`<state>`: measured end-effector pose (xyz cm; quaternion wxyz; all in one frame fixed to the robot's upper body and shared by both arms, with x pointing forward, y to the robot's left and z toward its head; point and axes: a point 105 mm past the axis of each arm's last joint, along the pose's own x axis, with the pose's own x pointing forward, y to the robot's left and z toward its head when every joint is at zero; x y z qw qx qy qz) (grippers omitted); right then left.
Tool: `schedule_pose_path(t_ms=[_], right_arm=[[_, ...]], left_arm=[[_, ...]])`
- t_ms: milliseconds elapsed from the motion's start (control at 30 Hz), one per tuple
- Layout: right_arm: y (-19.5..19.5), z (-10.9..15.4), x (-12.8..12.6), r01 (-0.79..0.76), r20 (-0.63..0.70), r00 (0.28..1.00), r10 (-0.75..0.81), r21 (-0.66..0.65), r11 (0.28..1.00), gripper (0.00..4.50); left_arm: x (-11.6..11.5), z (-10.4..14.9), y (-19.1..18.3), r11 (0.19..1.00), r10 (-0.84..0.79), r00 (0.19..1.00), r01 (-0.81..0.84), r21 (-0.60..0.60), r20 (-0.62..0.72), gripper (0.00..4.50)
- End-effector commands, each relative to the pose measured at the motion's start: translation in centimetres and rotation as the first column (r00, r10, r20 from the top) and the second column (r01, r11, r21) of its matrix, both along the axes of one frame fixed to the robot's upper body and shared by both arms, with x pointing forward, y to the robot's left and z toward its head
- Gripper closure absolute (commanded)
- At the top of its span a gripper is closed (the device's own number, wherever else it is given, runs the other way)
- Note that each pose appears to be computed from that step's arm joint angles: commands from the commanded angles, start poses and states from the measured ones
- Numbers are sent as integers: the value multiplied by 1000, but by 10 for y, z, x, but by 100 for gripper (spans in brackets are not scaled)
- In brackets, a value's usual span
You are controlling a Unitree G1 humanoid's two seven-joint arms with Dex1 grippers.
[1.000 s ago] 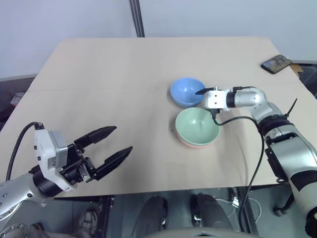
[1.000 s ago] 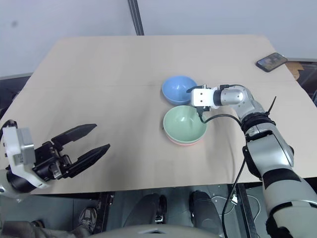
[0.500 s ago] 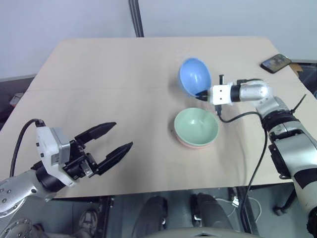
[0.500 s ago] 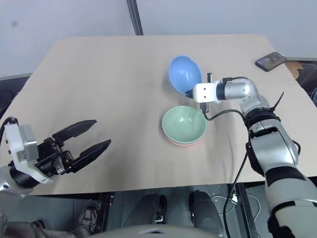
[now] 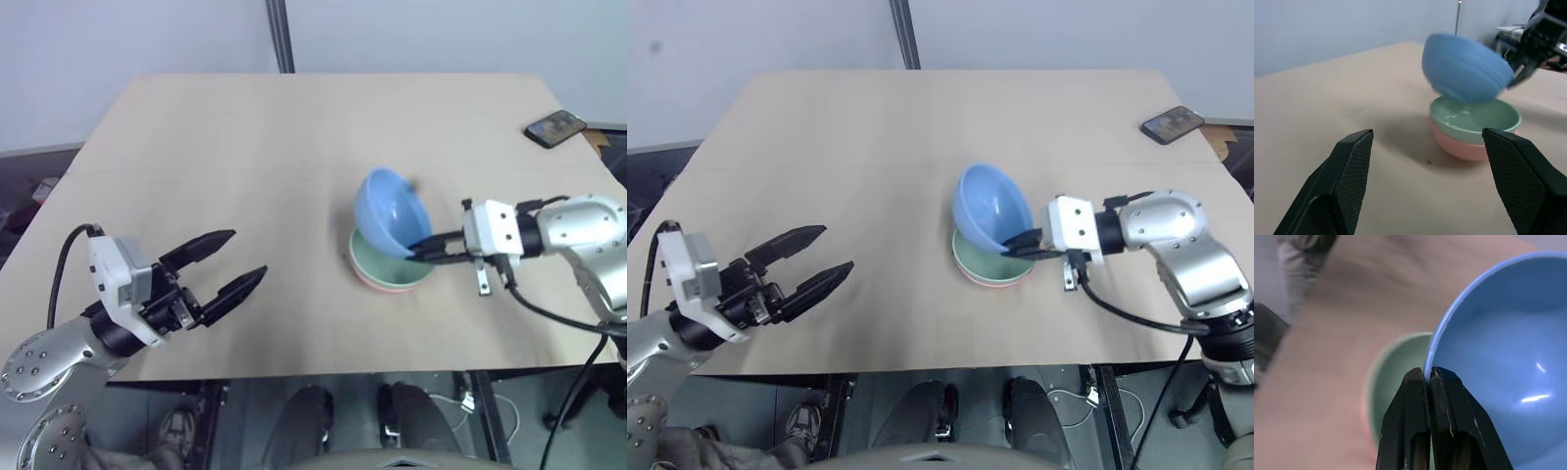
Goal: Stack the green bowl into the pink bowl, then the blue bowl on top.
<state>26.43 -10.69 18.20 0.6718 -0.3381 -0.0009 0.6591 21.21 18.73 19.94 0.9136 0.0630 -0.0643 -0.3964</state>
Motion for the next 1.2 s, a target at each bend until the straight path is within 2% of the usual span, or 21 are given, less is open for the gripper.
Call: schedule_pose_path(t_ms=[33,100,200,233,300,367,433,500,567,600,633,800,967,1200], right_arm=[[-5,6,-9,9,1,1000,-9,-30,1000,413],[-8,8,-11,27,-19,999,-27,-30,999,346],[-9,16,-4,85,35,996,-85,4,996,191],[-9,21,-1,108,42,993,-110,32,994,163],[-10,28,2,141,30,989,-144,84,986,61],[-11,39,5,181,-1,983,-183,172,968,61],[-18,51,14,277,-59,960,-273,317,907,61],[-27,49,20,348,-105,937,-333,361,865,61],[-39,38,28,407,-130,913,-387,353,843,61],[-45,32,31,433,-145,901,-408,348,832,54],[-52,25,32,451,-165,893,-419,339,826,4],[-85,6,35,537,-164,843,-512,310,785,1],[-104,-2,16,563,-209,825,-525,235,792,1],[-111,-5,6,551,-219,830,-513,180,815,1]], left_arm=[[2,8,2,1000,0,999,-1,11,44,70],[3,8,3,1000,0,999,-1,10,43,70],[4,6,1,1000,-11,999,10,10,38,70],[4,5,0,1000,-13,999,13,10,37,70],[6,6,-1,1000,-17,999,17,8,38,70],[6,6,-1,1000,-20,999,20,6,38,70],[7,5,-1,1000,-13,999,12,5,37,70],[7,4,-2,1000,-12,999,13,-8,30,70],[6,3,-5,999,-21,1000,21,-25,22,70],[5,3,-6,999,-21,1000,22,-31,19,19],[5,1,-8,999,-21,1000,22,-29,15,0],[1,-7,-6,999,14,1000,-14,-32,-7,0],[-8,-15,9,992,124,992,-123,34,-22,0],[-12,-16,16,988,121,991,-115,107,-57,0]])
